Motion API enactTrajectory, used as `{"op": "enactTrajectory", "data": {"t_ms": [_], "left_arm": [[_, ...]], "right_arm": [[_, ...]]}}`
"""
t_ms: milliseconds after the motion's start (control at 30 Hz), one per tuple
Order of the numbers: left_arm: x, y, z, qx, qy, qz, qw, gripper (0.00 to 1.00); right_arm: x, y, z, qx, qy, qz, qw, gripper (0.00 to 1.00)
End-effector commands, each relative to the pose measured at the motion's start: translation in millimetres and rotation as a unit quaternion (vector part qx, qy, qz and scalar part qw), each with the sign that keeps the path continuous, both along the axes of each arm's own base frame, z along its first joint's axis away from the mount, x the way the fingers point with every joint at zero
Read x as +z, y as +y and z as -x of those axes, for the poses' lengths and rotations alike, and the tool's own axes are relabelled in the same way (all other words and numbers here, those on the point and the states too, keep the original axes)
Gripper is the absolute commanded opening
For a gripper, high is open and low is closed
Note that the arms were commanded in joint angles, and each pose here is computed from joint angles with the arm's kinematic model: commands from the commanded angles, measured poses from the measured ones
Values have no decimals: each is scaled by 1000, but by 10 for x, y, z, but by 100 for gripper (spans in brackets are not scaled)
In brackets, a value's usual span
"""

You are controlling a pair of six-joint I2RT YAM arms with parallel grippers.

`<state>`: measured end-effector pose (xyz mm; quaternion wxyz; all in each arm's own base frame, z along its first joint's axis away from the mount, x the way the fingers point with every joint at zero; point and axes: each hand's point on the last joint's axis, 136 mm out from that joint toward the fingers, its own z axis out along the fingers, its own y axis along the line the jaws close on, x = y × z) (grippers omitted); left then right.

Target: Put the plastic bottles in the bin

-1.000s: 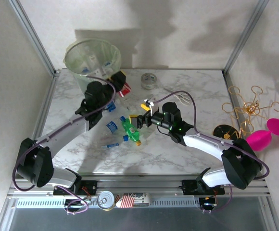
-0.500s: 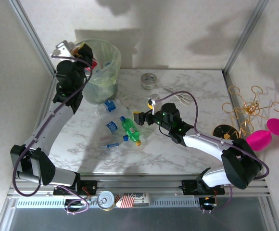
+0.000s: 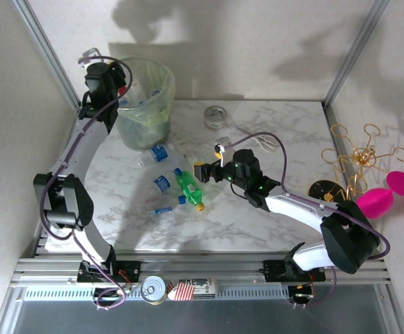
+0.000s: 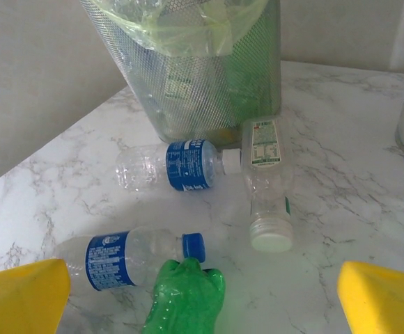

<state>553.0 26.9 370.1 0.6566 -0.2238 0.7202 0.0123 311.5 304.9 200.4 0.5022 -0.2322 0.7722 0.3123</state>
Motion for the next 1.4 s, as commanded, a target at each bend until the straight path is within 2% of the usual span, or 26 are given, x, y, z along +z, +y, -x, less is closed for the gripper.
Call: {"op": "enactTrajectory", "data": {"t_ms": [0, 100, 167, 267, 400, 567, 767, 867, 1033, 1200, 1367], "left_arm": [[-29, 81, -36, 17, 31, -29, 999, 59], [-126, 71, -108, 13, 50, -31, 998, 65], [-135, 63, -126, 12, 55, -30, 998, 83], [-84, 38, -117, 5, 51, -27, 998, 99], [113, 17, -36, -1, 31, -18, 999, 100], [495, -141, 181, -41, -11, 7, 999, 100], [823, -495, 662, -105, -84, 46, 990, 100], [815, -671, 948, -134, -116, 79, 981, 100], [428, -1152, 1382, -210, -145, 146, 956, 100], [-161, -1579, 1673, -264, -111, 208, 935, 99], [-673, -1738, 1901, -273, -70, 249, 927, 100]], "right_arm": [[115, -15, 7, -7, -8, -7, 1000, 99], [99, -17, 4, -7, -6, -5, 1000, 99], [89, -21, -3, -9, -5, -3, 1000, 99], [62, -22, -15, -12, -1, -1, 1000, 99], [31, -9, -45, -16, 5, 3, 1000, 99], [-57, 31, -90, -19, 24, 9, 1000, 99], [-202, 110, -104, -10, 51, 16, 999, 99], [-264, 146, -106, -3, 63, 21, 998, 99], [-380, 221, -86, 14, 86, 32, 996, 99], [-554, 296, -30, 38, 122, 46, 991, 99], [-800, 408, 198, 91, 174, 51, 979, 96]]}}
